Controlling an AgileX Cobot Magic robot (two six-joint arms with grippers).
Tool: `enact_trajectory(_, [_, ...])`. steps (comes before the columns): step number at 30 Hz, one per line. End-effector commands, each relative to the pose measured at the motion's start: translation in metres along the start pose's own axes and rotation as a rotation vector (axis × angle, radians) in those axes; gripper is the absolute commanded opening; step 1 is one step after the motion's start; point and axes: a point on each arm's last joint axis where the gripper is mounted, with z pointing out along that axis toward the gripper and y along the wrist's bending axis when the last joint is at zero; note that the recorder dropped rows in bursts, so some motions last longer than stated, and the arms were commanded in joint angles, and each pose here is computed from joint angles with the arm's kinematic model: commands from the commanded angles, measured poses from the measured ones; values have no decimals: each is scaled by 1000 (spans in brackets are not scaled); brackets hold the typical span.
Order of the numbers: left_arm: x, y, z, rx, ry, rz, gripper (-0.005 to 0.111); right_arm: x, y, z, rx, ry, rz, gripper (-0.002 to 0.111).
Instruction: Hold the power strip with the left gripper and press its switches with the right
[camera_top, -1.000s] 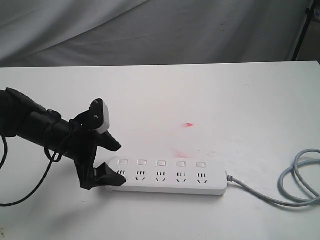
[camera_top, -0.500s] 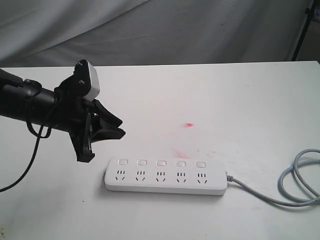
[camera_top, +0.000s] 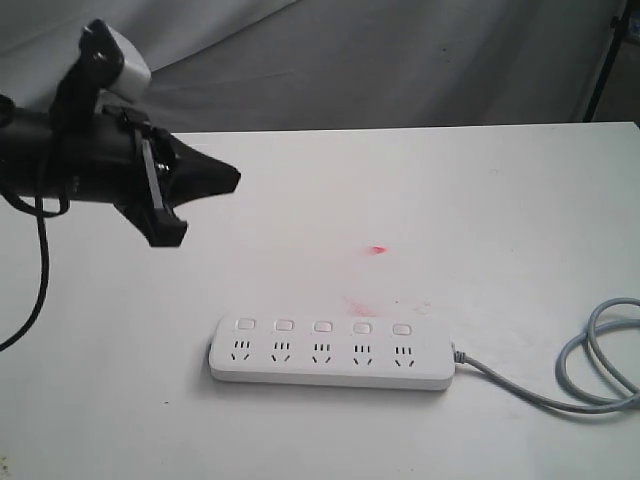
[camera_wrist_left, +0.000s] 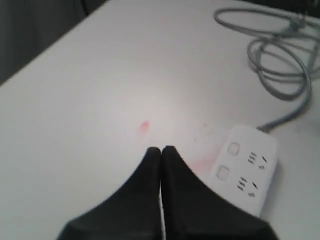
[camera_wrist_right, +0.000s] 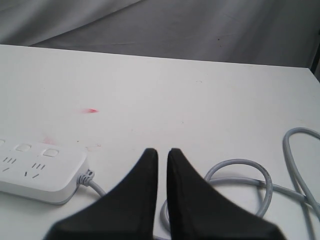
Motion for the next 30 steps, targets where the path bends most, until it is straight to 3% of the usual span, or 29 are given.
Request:
enact_trajectory(1, [-28,6,-24,-222,-150,-101,0,1,-1,0,7,-2,-10,7])
enact_trajectory(6, [-52,5,-61,-423,-314,-224,0,1,-1,0,7,-2,-10,7])
enact_trajectory(11, [-69,-9,-99,-538,-417,-237,0,1,-1,0,7,-2,-10,7])
enact_trajectory(14, [-77,-21,-119,-549,-490,-259,0,1,-1,0,7,-2,-10,7])
enact_trajectory(21, [-91,-50,-156,-561,-609,-190,0,1,-1,0,7,-2,-10,7])
enact_trajectory(30, [-97,-72,-182,-567,-693,-141,0,1,-1,0,7,-2,-10,7])
